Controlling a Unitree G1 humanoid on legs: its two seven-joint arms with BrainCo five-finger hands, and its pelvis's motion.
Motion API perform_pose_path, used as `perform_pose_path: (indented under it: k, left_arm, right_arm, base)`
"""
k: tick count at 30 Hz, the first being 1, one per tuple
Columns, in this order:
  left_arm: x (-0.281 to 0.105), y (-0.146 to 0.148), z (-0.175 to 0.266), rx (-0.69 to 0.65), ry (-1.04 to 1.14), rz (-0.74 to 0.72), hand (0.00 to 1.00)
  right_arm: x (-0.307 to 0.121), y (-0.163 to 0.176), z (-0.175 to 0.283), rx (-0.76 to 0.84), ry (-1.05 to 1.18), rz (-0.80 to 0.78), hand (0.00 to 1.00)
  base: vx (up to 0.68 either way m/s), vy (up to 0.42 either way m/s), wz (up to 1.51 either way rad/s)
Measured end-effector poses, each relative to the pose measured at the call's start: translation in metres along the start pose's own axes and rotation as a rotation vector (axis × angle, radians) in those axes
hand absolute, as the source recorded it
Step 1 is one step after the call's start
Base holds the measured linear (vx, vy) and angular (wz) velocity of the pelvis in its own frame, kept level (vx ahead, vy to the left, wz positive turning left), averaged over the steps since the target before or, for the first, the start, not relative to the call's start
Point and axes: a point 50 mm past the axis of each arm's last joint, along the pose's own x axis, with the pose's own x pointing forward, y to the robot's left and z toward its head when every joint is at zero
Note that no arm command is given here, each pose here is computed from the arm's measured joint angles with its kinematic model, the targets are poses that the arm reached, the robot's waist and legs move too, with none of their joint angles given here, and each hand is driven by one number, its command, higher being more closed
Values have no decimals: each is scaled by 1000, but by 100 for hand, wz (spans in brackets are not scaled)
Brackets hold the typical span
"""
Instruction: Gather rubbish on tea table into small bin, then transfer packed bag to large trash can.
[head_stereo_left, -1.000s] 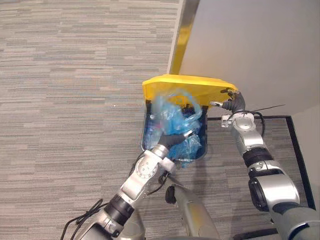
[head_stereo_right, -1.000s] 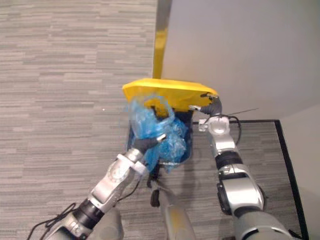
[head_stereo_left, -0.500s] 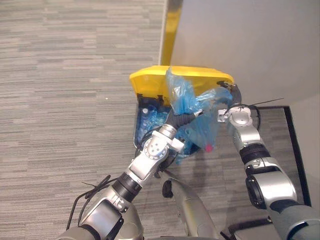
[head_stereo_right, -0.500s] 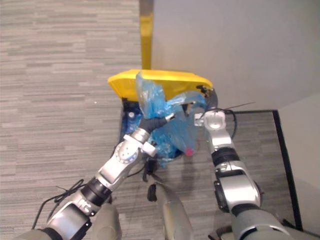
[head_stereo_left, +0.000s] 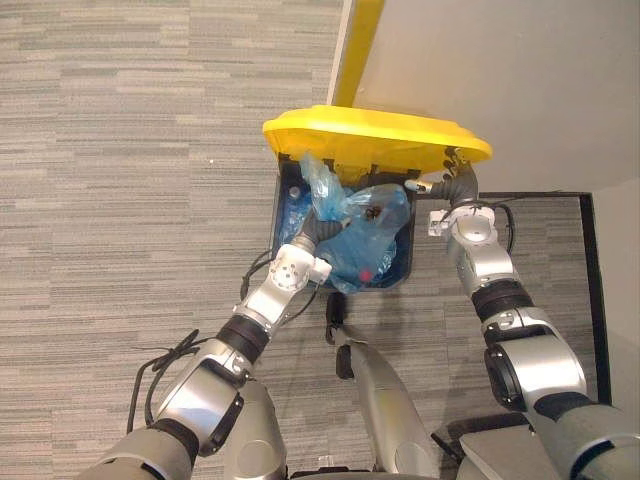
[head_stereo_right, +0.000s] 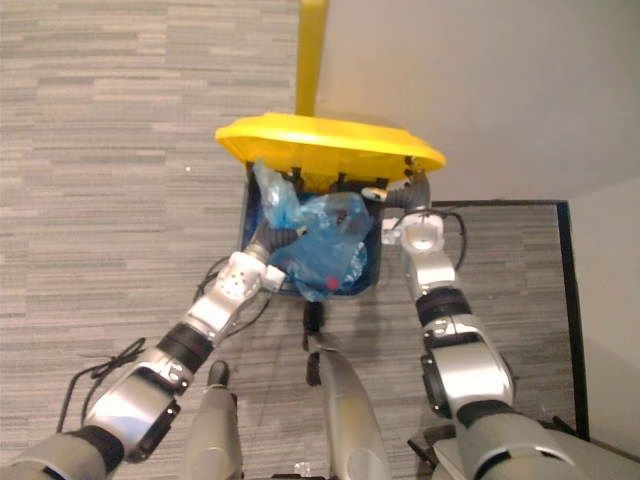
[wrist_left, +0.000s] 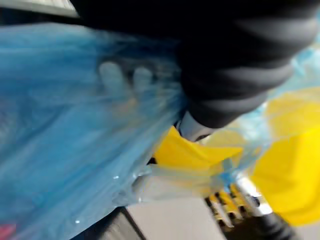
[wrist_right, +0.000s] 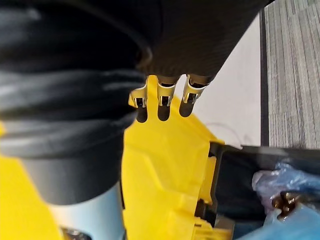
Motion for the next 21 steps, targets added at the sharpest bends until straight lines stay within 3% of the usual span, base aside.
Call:
perform_pose_path:
  k: [21]
  left_arm:
    - [4,15,-20,226,115,31,0]
  right_arm:
    - [-1,16,4,17,-5,44,0]
  base:
    - [17,28,-2]
